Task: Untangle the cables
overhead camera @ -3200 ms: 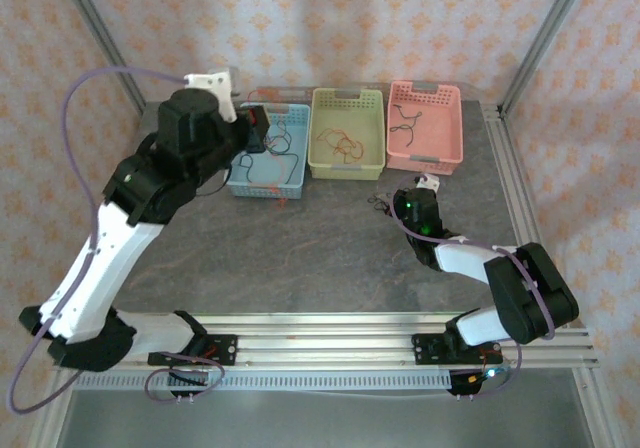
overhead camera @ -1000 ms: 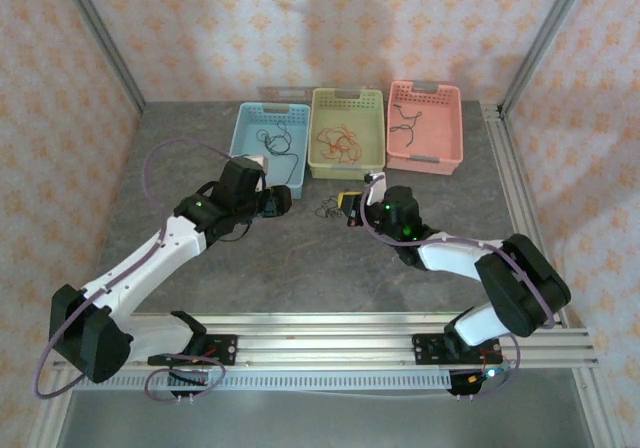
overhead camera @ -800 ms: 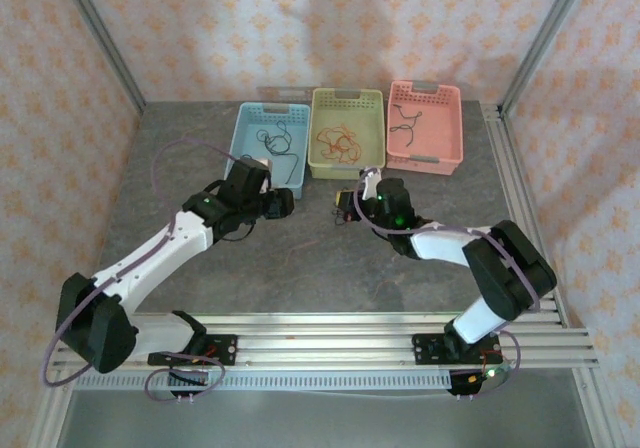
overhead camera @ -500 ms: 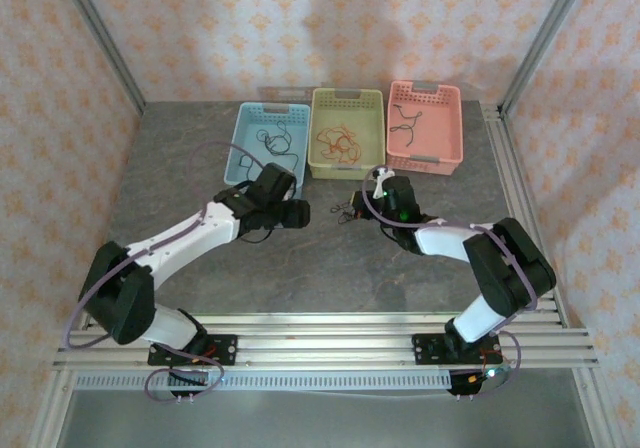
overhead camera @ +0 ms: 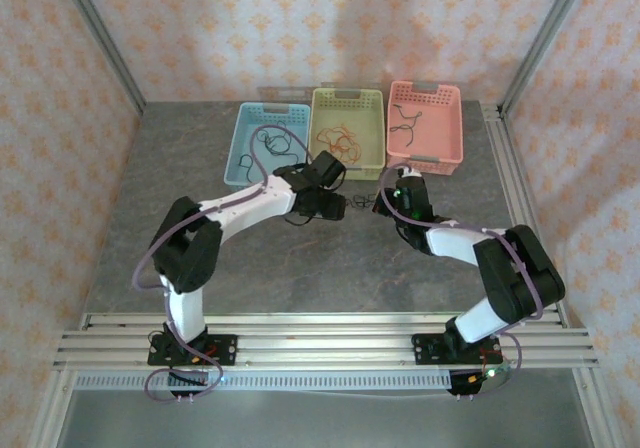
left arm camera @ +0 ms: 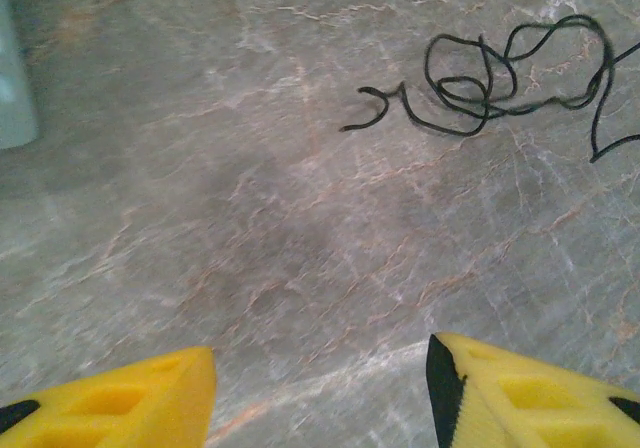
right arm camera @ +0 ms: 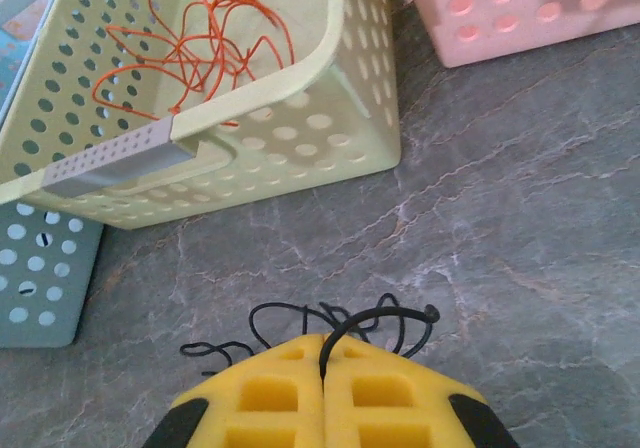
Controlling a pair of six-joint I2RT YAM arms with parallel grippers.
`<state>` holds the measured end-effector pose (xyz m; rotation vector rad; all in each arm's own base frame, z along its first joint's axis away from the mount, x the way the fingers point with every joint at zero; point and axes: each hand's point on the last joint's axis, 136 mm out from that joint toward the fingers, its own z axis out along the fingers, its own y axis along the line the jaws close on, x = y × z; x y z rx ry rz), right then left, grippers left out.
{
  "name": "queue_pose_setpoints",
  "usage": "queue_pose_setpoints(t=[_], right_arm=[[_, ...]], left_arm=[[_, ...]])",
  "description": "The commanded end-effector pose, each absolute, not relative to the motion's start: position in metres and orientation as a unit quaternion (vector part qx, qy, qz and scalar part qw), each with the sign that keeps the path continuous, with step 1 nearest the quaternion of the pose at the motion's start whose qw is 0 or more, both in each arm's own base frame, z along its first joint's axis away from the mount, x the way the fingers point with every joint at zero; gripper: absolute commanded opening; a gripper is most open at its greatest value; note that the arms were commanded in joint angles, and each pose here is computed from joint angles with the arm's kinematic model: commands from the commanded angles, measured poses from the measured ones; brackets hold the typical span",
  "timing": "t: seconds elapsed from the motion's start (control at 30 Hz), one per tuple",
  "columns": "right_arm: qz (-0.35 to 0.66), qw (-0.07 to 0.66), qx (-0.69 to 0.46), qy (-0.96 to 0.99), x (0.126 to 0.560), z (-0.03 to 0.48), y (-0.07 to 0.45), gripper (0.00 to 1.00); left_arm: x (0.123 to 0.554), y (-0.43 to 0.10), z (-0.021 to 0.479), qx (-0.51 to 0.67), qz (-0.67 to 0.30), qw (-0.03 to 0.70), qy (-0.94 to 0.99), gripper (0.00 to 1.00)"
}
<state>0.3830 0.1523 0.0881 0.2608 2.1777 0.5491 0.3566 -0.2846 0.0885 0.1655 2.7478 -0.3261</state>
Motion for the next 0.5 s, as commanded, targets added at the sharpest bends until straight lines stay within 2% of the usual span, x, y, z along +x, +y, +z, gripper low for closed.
queue_pose_setpoints(t=[0.0, 0.47], right_arm=[[0.203, 0.437, 0.122, 0.868, 0.383, 0.091, 0.141, 0.0], [0.208, 0.435, 0.121, 0.868, 0.384, 0.091, 0.143, 0.0]], left_arm=[[0.355, -0.281, 0.077, 0.076, -0.077, 0.159, 0.981, 0.58], [0.391, -0.31, 0.07, 0.074, -0.08, 0.162, 0.981, 0.6]])
